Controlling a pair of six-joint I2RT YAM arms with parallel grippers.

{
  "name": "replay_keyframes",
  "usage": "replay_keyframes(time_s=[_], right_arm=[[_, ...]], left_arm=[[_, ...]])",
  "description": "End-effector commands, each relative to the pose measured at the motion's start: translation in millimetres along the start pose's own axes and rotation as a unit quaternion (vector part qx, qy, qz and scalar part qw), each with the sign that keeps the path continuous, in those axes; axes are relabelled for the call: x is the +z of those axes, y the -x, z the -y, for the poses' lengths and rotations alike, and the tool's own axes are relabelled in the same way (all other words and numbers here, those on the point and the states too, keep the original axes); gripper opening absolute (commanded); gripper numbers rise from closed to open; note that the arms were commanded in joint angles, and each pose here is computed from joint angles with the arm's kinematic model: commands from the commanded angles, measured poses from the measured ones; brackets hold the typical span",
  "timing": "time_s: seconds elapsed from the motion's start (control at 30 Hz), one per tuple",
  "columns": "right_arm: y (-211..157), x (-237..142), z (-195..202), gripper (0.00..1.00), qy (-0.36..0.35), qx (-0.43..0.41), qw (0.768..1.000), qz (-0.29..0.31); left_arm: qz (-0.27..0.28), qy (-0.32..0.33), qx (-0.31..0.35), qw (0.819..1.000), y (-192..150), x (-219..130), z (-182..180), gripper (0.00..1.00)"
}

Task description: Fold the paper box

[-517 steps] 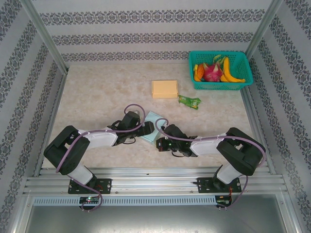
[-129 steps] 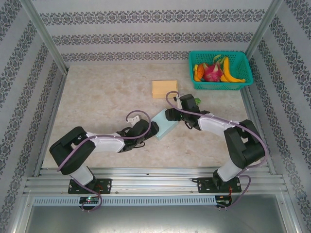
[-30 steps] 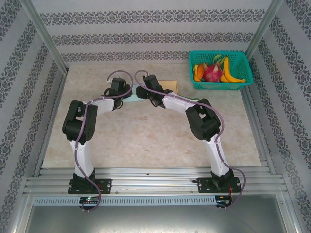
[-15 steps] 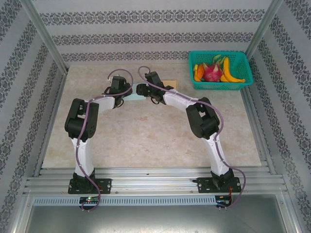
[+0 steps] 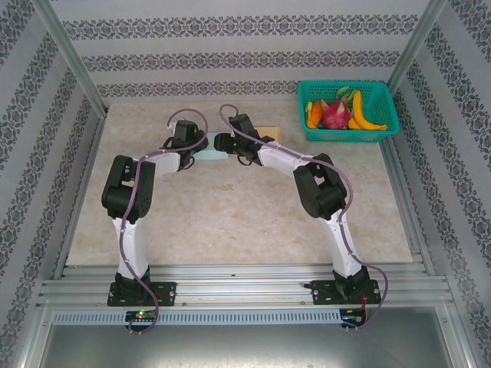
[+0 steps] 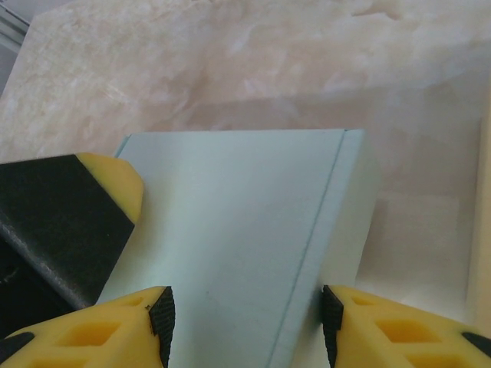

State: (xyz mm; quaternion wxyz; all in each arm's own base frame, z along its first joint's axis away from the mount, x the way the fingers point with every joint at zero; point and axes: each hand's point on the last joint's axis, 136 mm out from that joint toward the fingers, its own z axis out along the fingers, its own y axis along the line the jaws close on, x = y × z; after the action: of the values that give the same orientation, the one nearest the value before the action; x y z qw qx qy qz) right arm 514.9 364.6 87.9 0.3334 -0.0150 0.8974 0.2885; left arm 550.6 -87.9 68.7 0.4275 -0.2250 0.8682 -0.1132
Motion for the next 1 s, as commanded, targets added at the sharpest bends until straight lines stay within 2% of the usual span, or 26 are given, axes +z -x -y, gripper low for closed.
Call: replay_keyframes(time_s=[0.0, 0.53, 0.93, 0.97], right_arm=[[9, -18, -35, 0.54, 0.053, 0.002, 0.999, 0.009], [16, -43, -23, 0.56, 0.03, -0.005, 0.999, 0.032], [1, -103, -41, 0.6, 0.015, -0.072, 0.996, 0.05], [-2, -109, -39, 0.63, 0.01, -0.078, 0.996, 0.052]], left_arm=[[0.007, -0.011, -0.018, 1.0, 7, -7, 6, 0.73], [0.038, -0.018, -0.035, 0.998, 29, -42, 4, 0.77], [0.047, -0.039, -0.052, 0.997, 30, -110, -2, 0.78], [0.047, -0.038, -0.055, 0.997, 28, -116, -6, 0.79]])
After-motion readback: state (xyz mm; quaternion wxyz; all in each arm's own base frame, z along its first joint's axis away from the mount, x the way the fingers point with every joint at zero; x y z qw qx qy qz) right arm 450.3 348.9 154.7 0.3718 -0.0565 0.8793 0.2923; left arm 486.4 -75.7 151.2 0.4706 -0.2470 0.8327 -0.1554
